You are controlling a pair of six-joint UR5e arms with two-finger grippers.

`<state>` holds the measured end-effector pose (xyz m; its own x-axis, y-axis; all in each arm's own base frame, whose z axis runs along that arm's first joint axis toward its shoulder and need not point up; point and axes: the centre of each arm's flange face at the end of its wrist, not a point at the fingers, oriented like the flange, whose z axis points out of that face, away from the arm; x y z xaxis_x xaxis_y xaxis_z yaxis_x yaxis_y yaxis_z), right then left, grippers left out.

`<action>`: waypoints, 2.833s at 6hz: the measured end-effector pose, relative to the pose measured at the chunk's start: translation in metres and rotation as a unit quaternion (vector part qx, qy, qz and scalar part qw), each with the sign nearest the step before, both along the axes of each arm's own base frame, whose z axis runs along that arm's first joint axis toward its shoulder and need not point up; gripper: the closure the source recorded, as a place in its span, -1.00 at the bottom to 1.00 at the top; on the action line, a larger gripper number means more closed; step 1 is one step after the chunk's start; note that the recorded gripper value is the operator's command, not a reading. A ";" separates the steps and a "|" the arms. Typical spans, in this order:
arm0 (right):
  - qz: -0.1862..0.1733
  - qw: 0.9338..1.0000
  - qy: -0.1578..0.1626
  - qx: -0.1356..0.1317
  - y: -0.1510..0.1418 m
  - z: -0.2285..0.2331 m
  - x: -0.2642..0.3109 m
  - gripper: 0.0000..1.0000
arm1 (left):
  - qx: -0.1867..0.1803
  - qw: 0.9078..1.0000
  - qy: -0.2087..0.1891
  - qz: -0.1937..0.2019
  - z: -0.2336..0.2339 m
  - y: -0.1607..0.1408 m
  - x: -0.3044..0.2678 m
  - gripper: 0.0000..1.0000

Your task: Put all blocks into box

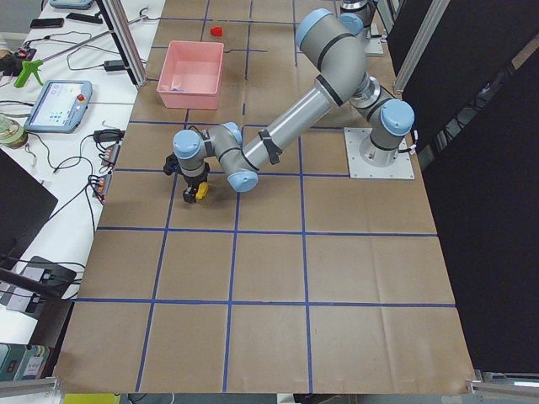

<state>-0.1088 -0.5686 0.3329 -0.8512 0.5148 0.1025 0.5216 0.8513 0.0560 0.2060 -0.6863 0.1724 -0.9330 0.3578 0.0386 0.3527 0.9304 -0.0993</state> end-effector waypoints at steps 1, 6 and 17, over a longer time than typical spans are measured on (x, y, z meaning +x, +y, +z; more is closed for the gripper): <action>0.032 0.999 0.003 -0.006 -0.024 0.014 0.066 0.44 | -0.004 1.000 0.000 -0.005 0.000 -0.001 0.000 0.46; 0.084 0.994 -0.040 -0.050 -0.136 -0.025 0.384 -0.22 | -0.035 0.999 0.002 -0.018 0.059 -0.014 -0.050 0.55; 0.200 0.974 -0.096 -0.030 -0.155 -0.116 0.120 -0.99 | -0.101 0.991 0.014 0.089 0.103 -0.001 -0.487 -0.99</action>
<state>0.0114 -0.7232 0.2170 -0.9856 0.1370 -0.0993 0.1311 0.9893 0.0637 -0.2807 -0.6874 0.2755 -0.9817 0.1902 0.0099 0.1787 0.9379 -0.2972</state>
